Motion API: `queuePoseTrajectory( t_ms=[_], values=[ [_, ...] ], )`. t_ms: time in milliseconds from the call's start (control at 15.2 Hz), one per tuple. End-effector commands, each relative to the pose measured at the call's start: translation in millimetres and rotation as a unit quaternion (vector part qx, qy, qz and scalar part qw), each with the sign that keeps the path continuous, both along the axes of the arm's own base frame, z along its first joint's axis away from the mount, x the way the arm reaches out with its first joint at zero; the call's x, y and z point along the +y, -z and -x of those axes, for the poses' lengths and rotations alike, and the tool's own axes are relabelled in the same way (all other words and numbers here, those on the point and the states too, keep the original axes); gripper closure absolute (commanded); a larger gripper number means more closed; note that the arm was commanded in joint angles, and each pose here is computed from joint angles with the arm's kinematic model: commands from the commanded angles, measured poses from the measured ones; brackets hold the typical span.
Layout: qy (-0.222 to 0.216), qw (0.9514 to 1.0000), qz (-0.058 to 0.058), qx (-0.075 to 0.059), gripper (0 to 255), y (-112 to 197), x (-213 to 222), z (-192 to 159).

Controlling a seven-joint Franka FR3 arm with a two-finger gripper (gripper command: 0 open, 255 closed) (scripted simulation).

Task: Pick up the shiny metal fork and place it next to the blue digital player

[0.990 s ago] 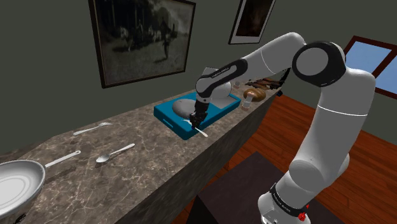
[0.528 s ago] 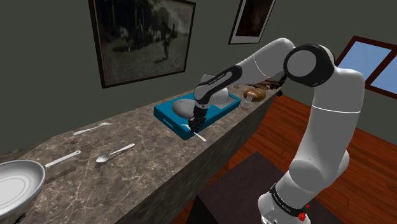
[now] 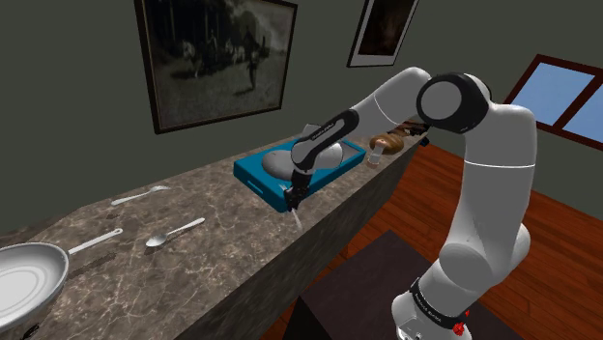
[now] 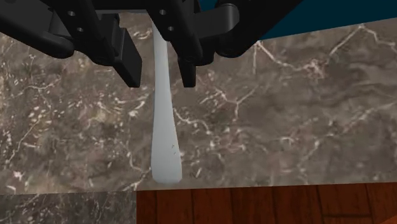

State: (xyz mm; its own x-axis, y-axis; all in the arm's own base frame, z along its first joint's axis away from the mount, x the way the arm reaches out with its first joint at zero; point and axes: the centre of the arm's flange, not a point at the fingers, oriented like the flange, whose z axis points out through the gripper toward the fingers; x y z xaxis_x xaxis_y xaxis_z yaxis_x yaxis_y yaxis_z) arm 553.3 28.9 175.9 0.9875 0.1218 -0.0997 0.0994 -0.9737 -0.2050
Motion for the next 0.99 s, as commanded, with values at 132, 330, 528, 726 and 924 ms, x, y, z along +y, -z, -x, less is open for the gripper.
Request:
queuePoseTrajectory(
  t_ms=[132, 330, 528, 726, 924],
  values=[
    [0.002, 1.0, 0.001, 0.0, 255, 22.1, -3.4, -0.6],
    [0.002, 1.0, 0.001, 0.0, 255, 37.9, -3.4, -0.6],
    [0.002, 1.0, 0.001, 0.0, 255, 43.3, -3.4, -0.6],
    [0.002, 1.0, 0.001, 0.0, 255, 43.3, -3.4, -0.6],
    [0.002, 1.0, 0.001, 0.0, 255, 43.3, -3.4, -0.6]
  ],
)
